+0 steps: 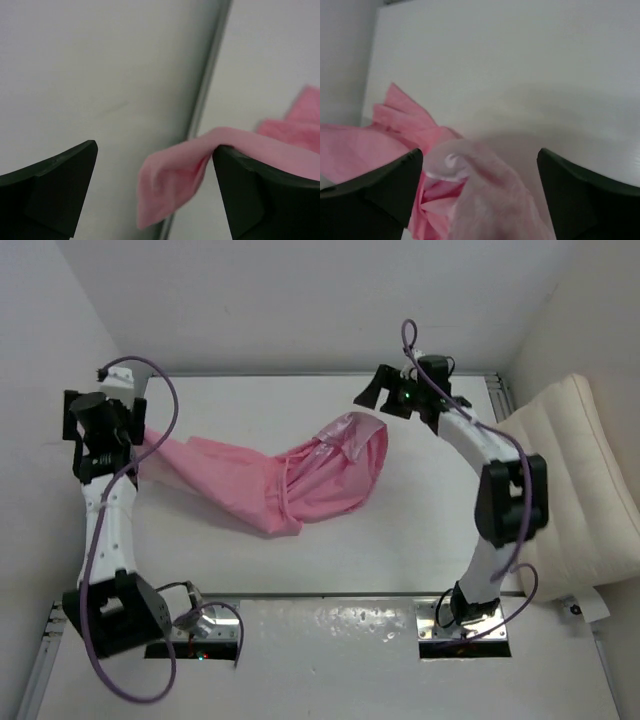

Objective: Put the pillow into the pillowcase

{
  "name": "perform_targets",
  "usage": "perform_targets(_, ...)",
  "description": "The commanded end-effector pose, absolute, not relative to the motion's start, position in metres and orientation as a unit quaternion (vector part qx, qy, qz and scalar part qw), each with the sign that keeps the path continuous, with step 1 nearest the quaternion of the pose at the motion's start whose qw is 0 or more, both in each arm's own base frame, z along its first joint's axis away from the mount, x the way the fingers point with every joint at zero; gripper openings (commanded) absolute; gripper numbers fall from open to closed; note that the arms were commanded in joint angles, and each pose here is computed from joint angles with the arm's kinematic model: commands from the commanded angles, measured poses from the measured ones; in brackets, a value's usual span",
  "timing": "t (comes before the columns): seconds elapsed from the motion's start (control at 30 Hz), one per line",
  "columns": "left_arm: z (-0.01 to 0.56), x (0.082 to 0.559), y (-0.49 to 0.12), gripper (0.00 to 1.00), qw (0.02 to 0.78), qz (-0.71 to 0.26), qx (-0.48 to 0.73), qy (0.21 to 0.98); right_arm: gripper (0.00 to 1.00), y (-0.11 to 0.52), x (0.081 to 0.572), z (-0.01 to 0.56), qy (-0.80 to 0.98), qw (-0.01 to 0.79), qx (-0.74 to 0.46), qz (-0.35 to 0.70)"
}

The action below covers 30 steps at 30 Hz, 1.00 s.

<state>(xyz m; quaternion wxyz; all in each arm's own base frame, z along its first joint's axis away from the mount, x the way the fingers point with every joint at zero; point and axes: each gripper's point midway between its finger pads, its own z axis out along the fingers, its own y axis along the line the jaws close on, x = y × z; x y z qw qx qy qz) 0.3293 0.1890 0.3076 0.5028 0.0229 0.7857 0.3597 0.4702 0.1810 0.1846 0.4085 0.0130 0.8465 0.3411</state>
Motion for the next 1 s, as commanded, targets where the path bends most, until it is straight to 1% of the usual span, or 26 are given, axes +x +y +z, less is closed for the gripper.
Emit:
perform_targets(0.0, 0.264, 0.334, 0.182, 1.00, 0.452, 0.294, -0.004, 0.842, 0.99, 0.159, 0.501, 0.167, 0.899, 0.342, 0.066, 0.265)
perform_targets(0.03, 0.269, 0.339, 0.170, 1.00, 0.470, 0.267, -0.004, 0.841, 0.99, 0.153, 0.507, 0.169, 0.905, 0.349, 0.045, 0.238)
perform_targets(0.1, 0.288, 0.355, 0.134, 1.00, 0.519, 0.218, 0.043, 0.825, 0.99, 0.139, 0.516, 0.196, 0.892, 0.405, 0.034, 0.197)
perform_targets(0.13, 0.303, 0.355, 0.120, 1.00, 0.548, 0.211, 0.071, 0.807, 0.99, 0.129, 0.505, 0.184, 0.897, 0.407, 0.021, 0.171)
perform_targets(0.17, 0.308, 0.358, 0.101, 1.00, 0.566, 0.194, 0.108, 0.794, 0.99, 0.117, 0.499, 0.222, 0.875, 0.458, 0.015, 0.157)
perform_targets(0.2, 0.313, 0.364, 0.062, 1.00, 0.588, 0.155, 0.181, 0.773, 0.99, 0.097, 0.500, 0.234, 0.863, 0.492, 0.014, 0.113)
perform_targets(0.23, 0.314, 0.361, 0.040, 1.00, 0.600, 0.135, 0.217, 0.758, 0.99, 0.078, 0.493, 0.230, 0.864, 0.495, 0.022, 0.085)
perform_targets(0.27, 0.311, 0.361, 0.020, 1.00, 0.602, 0.113, 0.250, 0.750, 0.99, 0.064, 0.488, 0.242, 0.859, 0.508, 0.024, 0.063)
perform_targets(0.3, 0.304, 0.359, -0.020, 0.99, 0.601, 0.066, 0.302, 0.737, 0.99, 0.048, 0.477, 0.259, 0.853, 0.520, 0.029, 0.040)
perform_targets(0.33, 0.285, 0.357, -0.041, 0.95, 0.578, 0.035, 0.329, 0.746, 0.94, 0.030, 0.471, 0.262, 0.855, 0.518, 0.021, 0.003)
perform_targets(0.37, 0.274, 0.357, -0.058, 0.80, 0.563, 0.012, 0.344, 0.751, 0.57, 0.010, 0.464, 0.267, 0.857, 0.515, 0.030, -0.020)
perform_targets(0.4, 0.251, 0.355, -0.086, 0.72, 0.535, -0.028, 0.367, 0.761, 0.44, -0.015, 0.449, 0.269, 0.862, 0.501, 0.047, -0.068)
perform_targets(0.43, 0.233, 0.350, -0.098, 0.61, 0.516, -0.045, 0.375, 0.769, 0.37, -0.028, 0.440, 0.266, 0.864, 0.491, 0.057, -0.096)
perform_targets(0.47, 0.222, 0.348, -0.109, 0.44, 0.504, -0.058, 0.384, 0.772, 0.35, -0.049, 0.431, 0.265, 0.863, 0.483, 0.074, -0.129)
perform_targets(0.5, 0.207, 0.343, -0.129, 0.42, 0.490, -0.073, 0.402, 0.770, 0.66, -0.062, 0.419, 0.278, 0.851, 0.493, 0.082, -0.161)
perform_targets(0.53, 0.194, 0.340, -0.138, 0.43, 0.487, -0.076, 0.412, 0.766, 0.90, -0.080, 0.407, 0.264, 0.858, 0.471, 0.072, -0.191)
perform_targets(0.57, 0.188, 0.334, -0.157, 0.60, 0.483, -0.085, 0.433, 0.756, 0.99, -0.085, 0.403, 0.265, 0.855, 0.471, 0.066, -0.208)
perform_targets(0.67, 0.170, 0.338, -0.179, 0.85, 0.479, -0.078, 0.439, 0.756, 0.99, -0.095, 0.397, 0.272, 0.841, 0.471, 0.103, -0.247)
perform_targets(0.7, 0.165, 0.341, -0.182, 0.88, 0.478, -0.074, 0.428, 0.763, 0.99, -0.085, 0.399, 0.271, 0.840, 0.469, 0.106, -0.251)
perform_targets(0.77, 0.155, 0.348, -0.193, 0.91, 0.483, -0.081, 0.422, 0.763, 0.99, -0.082, 0.397, 0.271, 0.831, 0.462, 0.115, -0.288)
perform_targets(0.83, 0.148, 0.351, -0.200, 0.91, 0.484, -0.090, 0.411, 0.768, 0.99, -0.064, 0.393, 0.264, 0.827, 0.462, 0.084, -0.311)
perform_targets(0.87, 0.145, 0.350, -0.205, 0.91, 0.481, -0.094, 0.413, 0.767, 0.99, -0.064, 0.392, 0.275, 0.803, 0.481, 0.094, -0.338)
perform_targets(0.9, 0.143, 0.350, -0.207, 0.91, 0.480, -0.096, 0.414, 0.767, 0.99, -0.062, 0.388, 0.277, 0.795, 0.478, 0.065, -0.368)
perform_targets(0.93, 0.143, 0.350, -0.207, 0.91, 0.482, -0.096, 0.414, 0.766, 0.99, -0.062, 0.379, 0.264, 0.793, 0.466, 0.049, -0.389)
perform_targets(0.97, 0.144, 0.351, -0.208, 0.91, 0.485, -0.095, 0.414, 0.765, 0.99, -0.059, 0.375, 0.272, 0.781, 0.481, 0.050, -0.395)
